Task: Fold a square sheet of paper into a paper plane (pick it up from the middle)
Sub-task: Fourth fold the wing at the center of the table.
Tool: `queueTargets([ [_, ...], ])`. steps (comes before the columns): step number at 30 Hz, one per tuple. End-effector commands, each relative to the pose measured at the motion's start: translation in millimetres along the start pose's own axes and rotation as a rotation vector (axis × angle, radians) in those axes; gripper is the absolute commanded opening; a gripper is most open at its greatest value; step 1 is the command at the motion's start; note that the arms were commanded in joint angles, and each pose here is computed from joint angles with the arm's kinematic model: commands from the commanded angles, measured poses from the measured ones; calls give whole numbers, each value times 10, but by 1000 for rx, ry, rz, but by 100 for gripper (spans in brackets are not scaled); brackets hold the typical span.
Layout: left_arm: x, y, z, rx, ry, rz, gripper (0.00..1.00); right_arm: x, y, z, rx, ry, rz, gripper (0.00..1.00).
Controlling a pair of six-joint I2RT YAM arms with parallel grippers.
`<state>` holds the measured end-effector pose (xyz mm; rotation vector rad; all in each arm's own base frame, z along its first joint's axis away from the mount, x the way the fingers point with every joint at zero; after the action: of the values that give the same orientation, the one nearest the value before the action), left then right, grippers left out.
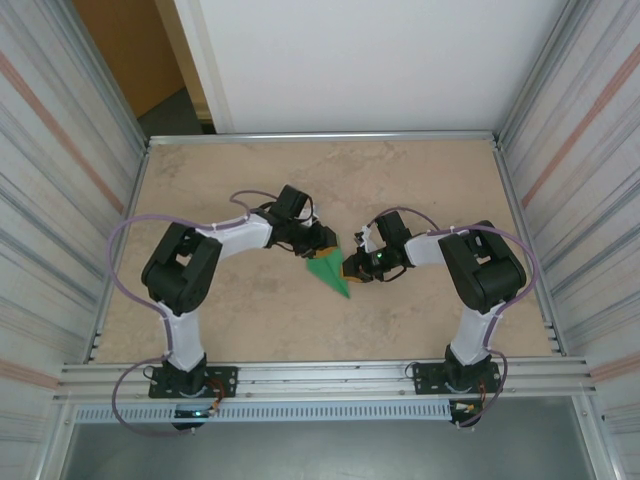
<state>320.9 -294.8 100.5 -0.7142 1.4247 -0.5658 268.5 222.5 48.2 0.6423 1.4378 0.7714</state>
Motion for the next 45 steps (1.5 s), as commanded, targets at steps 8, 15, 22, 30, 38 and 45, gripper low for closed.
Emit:
queueTargets([
  [8, 136, -21, 14, 9, 55, -31, 28, 63, -267, -119, 66, 33, -104, 14],
  [15, 198, -20, 34, 17, 67, -31, 28, 46, -282, -120, 72, 29, -106, 14],
  [22, 212, 24, 22, 11, 70, -10, 27, -56, -114, -78, 49, 5, -67, 21],
  [30, 221, 39, 21, 7, 70, -4, 26, -239, 162, -147, -2, 15, 1, 28],
  [38, 221, 44, 23, 6, 70, -5, 26, -243, 100, -264, 15, 52, -21, 28],
  [45, 232, 59, 12, 2, 75, -1, 25, -183, 89, -275, 16, 75, -11, 26],
])
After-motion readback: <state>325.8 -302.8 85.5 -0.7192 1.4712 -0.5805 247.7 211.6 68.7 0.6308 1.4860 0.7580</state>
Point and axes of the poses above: each hand's point on the last joint's axis, 136 mm out from that joint toward the fingers, its own x axis out along the fingers, its own y axis along the line the jaws close on, z = x × y, the point moved 5 cm from there along -x, back along the fingers, and after that the axes turned 1 degree about -x, right-handed, at the moved point
